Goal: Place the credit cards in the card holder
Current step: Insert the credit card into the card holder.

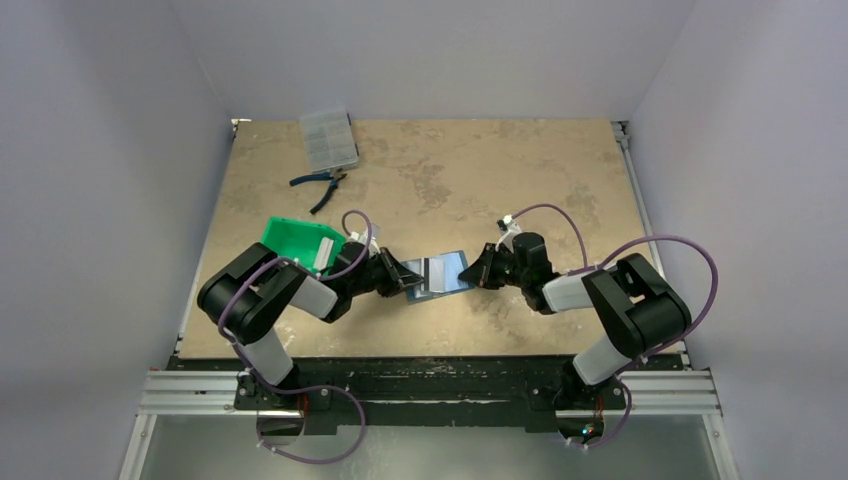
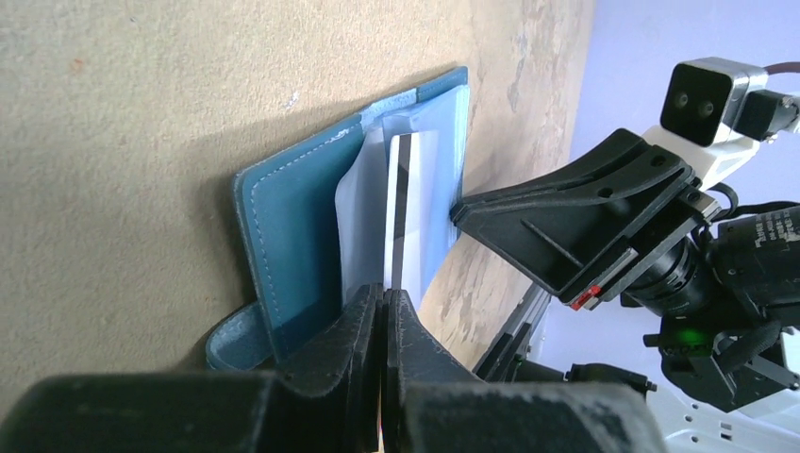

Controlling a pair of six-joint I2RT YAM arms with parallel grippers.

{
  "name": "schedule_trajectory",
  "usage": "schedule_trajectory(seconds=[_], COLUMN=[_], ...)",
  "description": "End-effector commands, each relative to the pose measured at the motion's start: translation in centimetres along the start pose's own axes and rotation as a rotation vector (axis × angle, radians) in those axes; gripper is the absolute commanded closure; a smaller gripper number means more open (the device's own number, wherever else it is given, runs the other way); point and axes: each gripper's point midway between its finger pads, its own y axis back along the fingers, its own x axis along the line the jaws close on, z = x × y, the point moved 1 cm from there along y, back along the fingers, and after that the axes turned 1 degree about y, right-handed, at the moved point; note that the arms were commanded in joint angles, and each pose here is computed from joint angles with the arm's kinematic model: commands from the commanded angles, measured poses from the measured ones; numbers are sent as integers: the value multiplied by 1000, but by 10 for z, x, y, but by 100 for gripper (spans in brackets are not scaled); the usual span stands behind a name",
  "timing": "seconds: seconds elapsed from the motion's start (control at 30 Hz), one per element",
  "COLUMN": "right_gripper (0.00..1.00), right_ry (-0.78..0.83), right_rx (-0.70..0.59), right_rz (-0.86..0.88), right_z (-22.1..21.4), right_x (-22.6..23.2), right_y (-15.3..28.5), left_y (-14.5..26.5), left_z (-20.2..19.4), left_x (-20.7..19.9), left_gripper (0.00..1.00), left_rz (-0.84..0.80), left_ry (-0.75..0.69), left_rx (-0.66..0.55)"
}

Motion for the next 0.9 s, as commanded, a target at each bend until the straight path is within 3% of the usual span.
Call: schedule_trajectory(seconds=[0.0,0.47,0.87], right_gripper=[98,98,98], right_ry=[5,4,-8], right_rx=[22,26,28], right_rz=[-15,-12,4], right_z=[-4,-5,-8], right_x=[-5,-4,-2], right_y=[-2,-2,-2], left_y=[2,-6,-6], left_z=[15,2,4], left_x=[-12,-16,-28], left_gripper=[100,100,100], left_rz=[-54,-41,-65], left_ry=[11,27,40], left_rx=[-91,-120,-264])
